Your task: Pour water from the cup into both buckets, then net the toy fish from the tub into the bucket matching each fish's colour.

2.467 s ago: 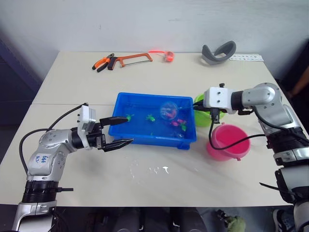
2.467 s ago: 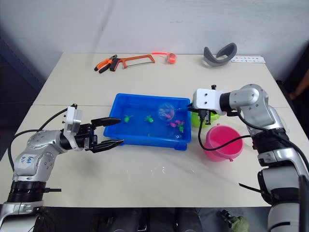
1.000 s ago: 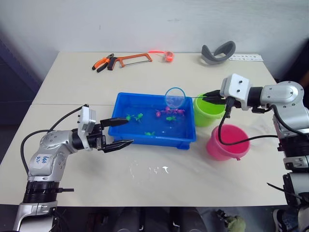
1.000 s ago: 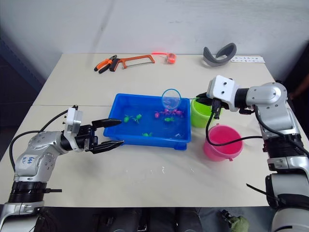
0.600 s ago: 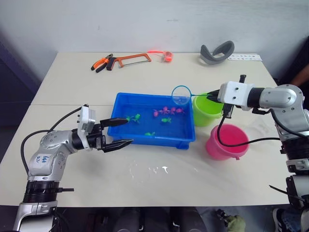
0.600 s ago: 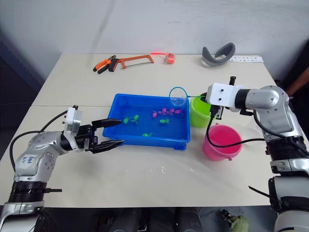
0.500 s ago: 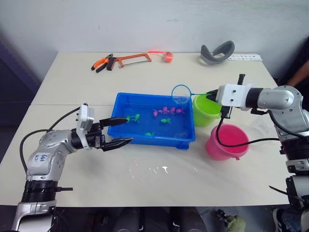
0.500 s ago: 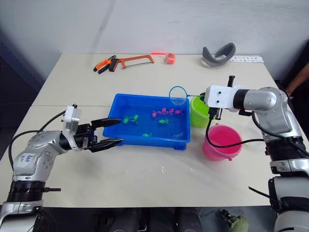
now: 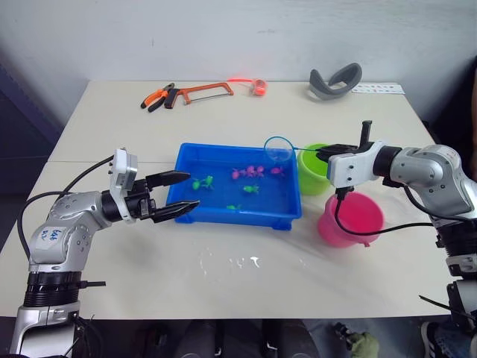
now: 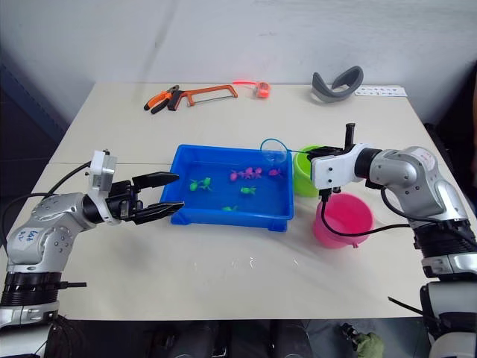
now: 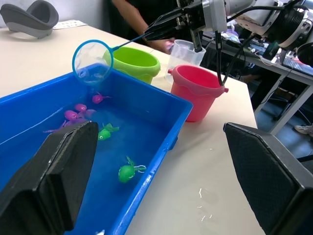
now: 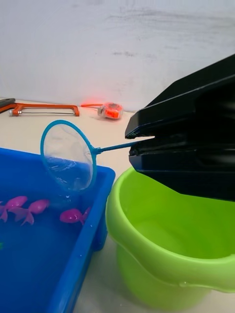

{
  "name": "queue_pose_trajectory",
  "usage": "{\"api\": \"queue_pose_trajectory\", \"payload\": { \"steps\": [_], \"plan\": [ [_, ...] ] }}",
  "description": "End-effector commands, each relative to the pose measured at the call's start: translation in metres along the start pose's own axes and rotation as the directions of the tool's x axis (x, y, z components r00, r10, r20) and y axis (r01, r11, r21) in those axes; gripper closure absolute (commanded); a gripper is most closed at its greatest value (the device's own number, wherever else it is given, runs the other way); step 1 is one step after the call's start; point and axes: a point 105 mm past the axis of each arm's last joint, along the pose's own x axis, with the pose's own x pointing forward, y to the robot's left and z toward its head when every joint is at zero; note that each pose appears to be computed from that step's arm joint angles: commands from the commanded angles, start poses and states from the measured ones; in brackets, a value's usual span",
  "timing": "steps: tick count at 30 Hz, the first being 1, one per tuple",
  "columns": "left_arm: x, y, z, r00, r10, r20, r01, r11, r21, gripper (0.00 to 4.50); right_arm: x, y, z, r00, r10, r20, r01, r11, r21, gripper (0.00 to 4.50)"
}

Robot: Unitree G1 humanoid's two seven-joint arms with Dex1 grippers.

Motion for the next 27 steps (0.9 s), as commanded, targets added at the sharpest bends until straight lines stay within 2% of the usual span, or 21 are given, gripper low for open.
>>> {"api": "queue_pose_trajectory", "payload": {
  "steps": [1, 5, 11, 15, 27],
  "plan": [
    [0.003, -0.002, 0.014, 1.0, -0.017, 0.021, 0.016, 0.999, 0.046, 0.05, -0.004, -0.002, -0.002, 1.0, -0.028, 0.0, 0.028, 0.998, -0.049, 4.5],
    [0.005, -0.001, 0.015, 0.999, -0.028, 0.023, 0.027, 0.998, 0.05, 0.05, 0.001, -0.004, -0.001, 0.999, -0.046, 0.0, 0.046, 0.995, -0.094, 4.5],
    [0.008, -0.001, 0.016, 0.999, -0.034, 0.026, 0.033, 0.998, 0.053, 0.05, 0.007, 0.004, 0.0, 1.0, -0.005, -0.004, 0.004, 0.995, -0.097, 4.5],
    [0.009, -0.002, 0.017, 0.999, -0.038, 0.028, 0.036, 0.998, 0.055, 0.05, 0.013, -0.002, 0.003, 1.0, -0.023, -0.011, 0.021, 0.991, -0.131, 4.5],
    [0.008, 0.0, 0.018, 0.999, -0.041, 0.03, 0.04, 0.997, 0.064, 0.05, 0.018, -0.003, 0.011, 0.992, 0.122, -0.038, -0.127, 0.981, -0.148, 4.5]
  ]
}}
